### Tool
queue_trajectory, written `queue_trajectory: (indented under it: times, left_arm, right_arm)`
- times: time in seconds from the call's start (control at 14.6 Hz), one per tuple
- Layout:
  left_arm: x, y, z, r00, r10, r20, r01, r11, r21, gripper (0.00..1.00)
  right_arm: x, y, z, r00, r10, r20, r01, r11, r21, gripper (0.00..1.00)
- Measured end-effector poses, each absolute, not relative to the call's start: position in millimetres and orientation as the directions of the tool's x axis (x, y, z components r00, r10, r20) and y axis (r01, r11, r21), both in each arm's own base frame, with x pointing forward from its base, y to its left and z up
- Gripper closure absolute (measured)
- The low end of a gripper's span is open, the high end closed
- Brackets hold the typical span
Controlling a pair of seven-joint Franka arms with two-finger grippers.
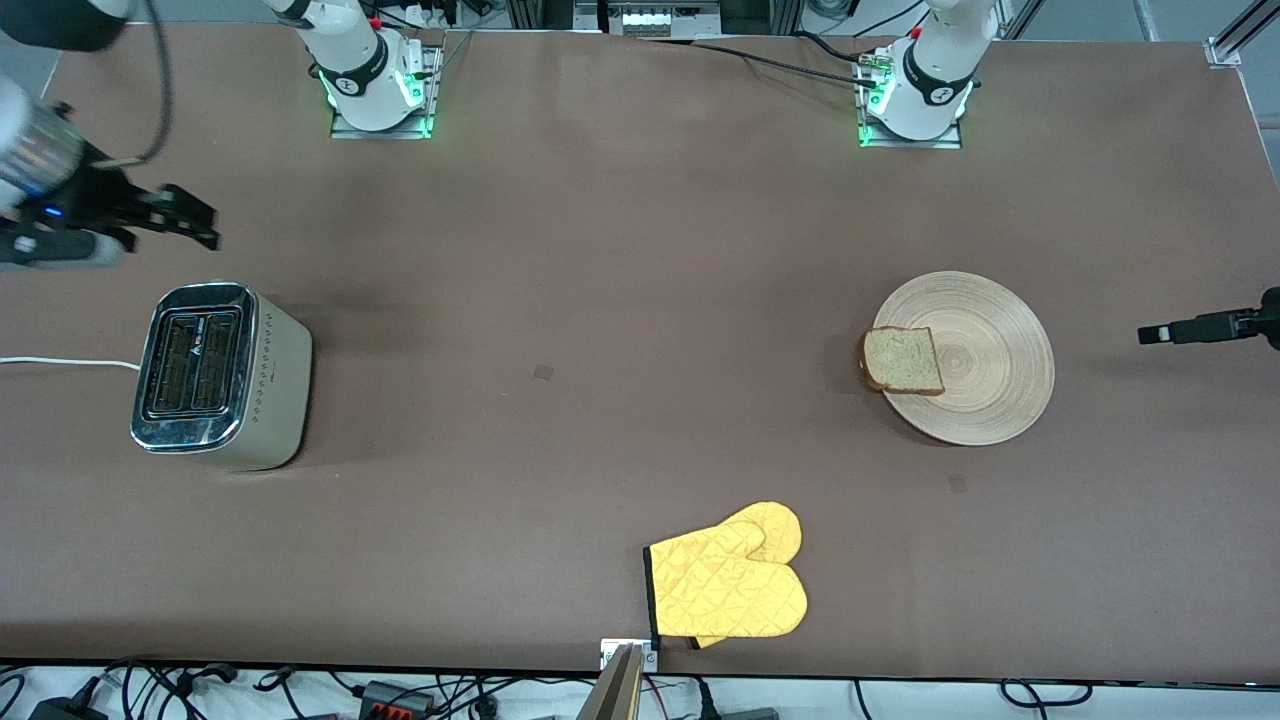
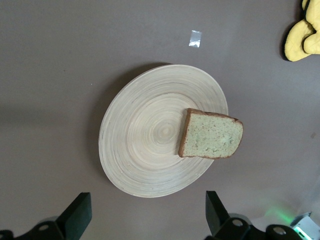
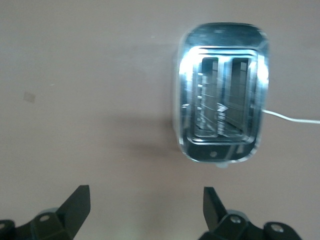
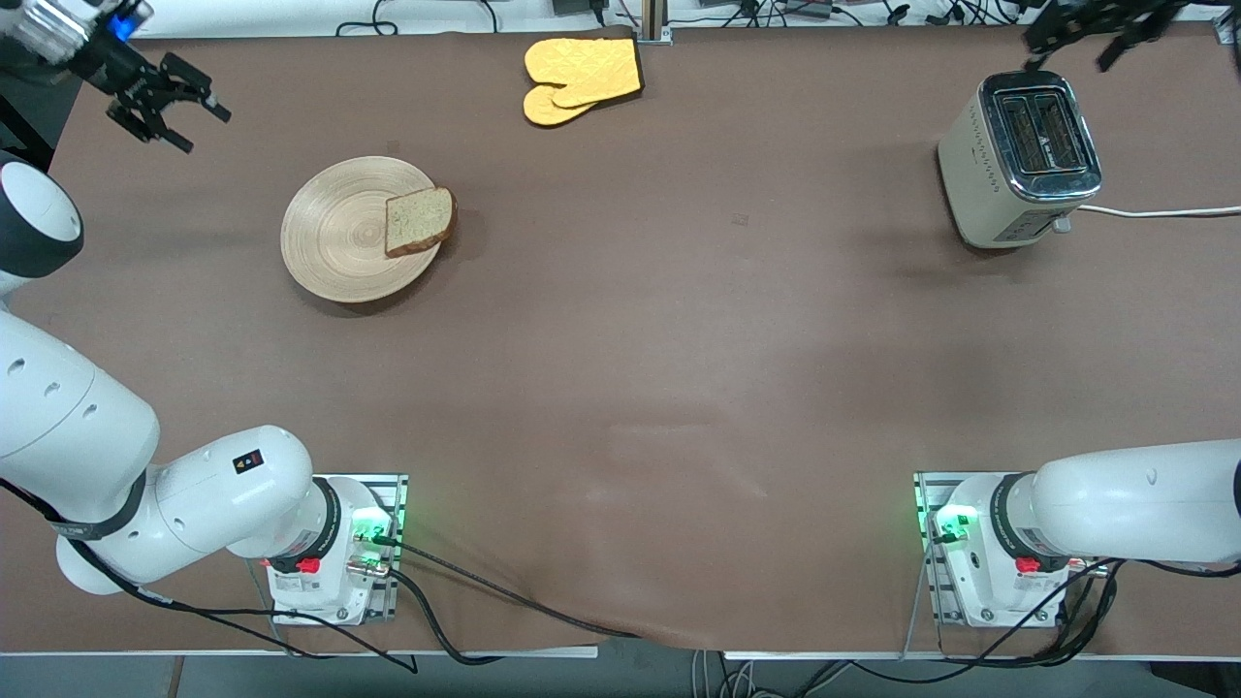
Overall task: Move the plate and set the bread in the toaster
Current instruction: 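Reach the left gripper to the plate rim while the right gripper nears the toaster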
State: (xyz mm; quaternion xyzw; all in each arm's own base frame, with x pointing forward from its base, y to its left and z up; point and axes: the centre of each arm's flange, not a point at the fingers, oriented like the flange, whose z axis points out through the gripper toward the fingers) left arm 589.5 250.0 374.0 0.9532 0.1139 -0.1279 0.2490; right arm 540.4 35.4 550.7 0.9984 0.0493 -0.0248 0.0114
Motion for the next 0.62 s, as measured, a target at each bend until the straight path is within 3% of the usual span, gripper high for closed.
queue_trajectory:
  times: [0.27,0.62]
  left_arm:
    - [576.4,282.2,284.5,0.930,0.117,-0.347,0.308,-0.763,0.569,0.00]
    - [556.0,302.6,191.6,0.956,0.034,-0.290,0.240,-0.658,0.714,0.00]
  right_arm:
    - [555.8,86.8,530.4,0.984,0.181,-0.008,0.181,-0.983,0.015,0.00]
    - [568.8,142.2,505.7,0.968,0.249,0.027,0.249,-0.968,-0.035,0.00]
